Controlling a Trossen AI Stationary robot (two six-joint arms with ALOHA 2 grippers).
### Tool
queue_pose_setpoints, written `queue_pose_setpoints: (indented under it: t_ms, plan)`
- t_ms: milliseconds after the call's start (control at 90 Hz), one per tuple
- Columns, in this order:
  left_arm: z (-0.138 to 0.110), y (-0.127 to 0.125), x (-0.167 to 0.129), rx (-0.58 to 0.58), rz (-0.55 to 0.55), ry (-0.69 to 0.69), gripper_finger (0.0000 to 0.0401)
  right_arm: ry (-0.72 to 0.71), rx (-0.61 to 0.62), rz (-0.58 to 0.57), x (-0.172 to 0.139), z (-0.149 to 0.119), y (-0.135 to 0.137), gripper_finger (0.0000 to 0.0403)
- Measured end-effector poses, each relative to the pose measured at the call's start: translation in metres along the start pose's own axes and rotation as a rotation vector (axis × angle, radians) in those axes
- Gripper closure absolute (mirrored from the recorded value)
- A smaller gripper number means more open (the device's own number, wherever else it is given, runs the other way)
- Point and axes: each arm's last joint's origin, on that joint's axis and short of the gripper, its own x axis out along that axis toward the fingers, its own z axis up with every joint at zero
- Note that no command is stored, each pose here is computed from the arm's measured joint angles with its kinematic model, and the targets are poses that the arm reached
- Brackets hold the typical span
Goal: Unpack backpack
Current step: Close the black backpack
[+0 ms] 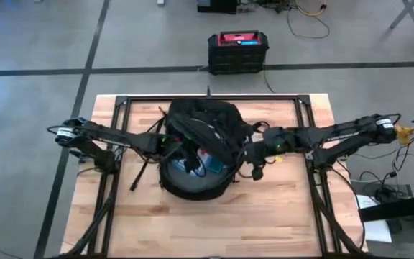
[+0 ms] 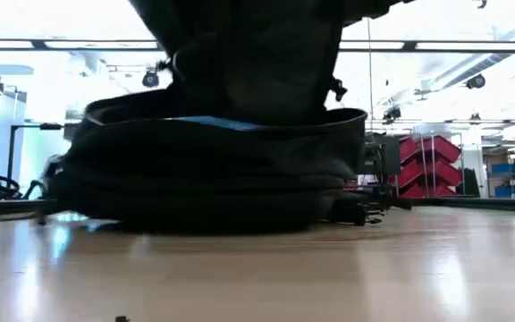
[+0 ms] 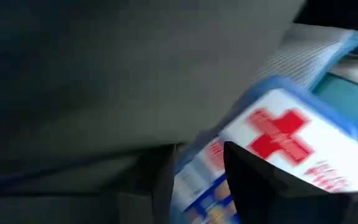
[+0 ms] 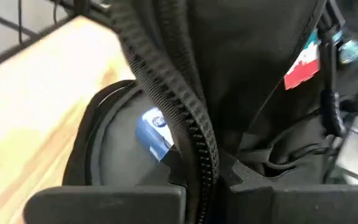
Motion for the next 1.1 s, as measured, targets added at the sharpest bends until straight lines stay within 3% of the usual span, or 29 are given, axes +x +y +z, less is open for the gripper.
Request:
queue_pose_setpoints:
  t_ms: [133,267,333,389,578,700,867,978,1100]
  plan:
    - [0.017,0.014,-0.022,0.039,-0.020,0.050,0.0283,0.076,0.009,-0.013,0.014,-0.012,0.006,0.0402]
    - [0.025,0.019,-0.051,0.009,-0.170,0.132,0.0283,0.162,0.004,-0.052,0.025,-0.028,0.008,0.0402]
    - [0.026,0.022,-0.059,-0.018,-0.170,0.138,0.0283,0.217,0.010,-0.022,0.026,-0.037,0.011,0.0402]
    - [0.025,0.026,-0.072,-0.083,-0.260,0.187,0.0283,0.286,0.014,0.003,0.029,-0.048,0.013,0.0402]
    - [0.003,0.023,-0.092,-0.115,-0.195,0.390,0.0283,0.320,0.014,-0.015,0.031,-0.061,0.015,0.0401]
    - [0.004,0.026,-0.107,-0.142,-0.110,0.273,0.0283,0.371,0.028,-0.050,0.032,-0.071,0.017,0.0393]
    - [0.022,0.015,-0.105,-0.178,-0.157,0.084,0.0283,0.387,0.068,-0.184,0.033,-0.072,0.012,0.0360]
    - [0.039,-0.004,-0.087,-0.128,-0.194,-0.065,0.0283,0.341,0.106,-0.214,0.033,-0.065,0.009,0.0315]
    - [0.042,-0.026,-0.044,-0.038,-0.183,-0.096,0.0283,0.286,0.133,-0.223,0.030,-0.049,0.006,0.0254]
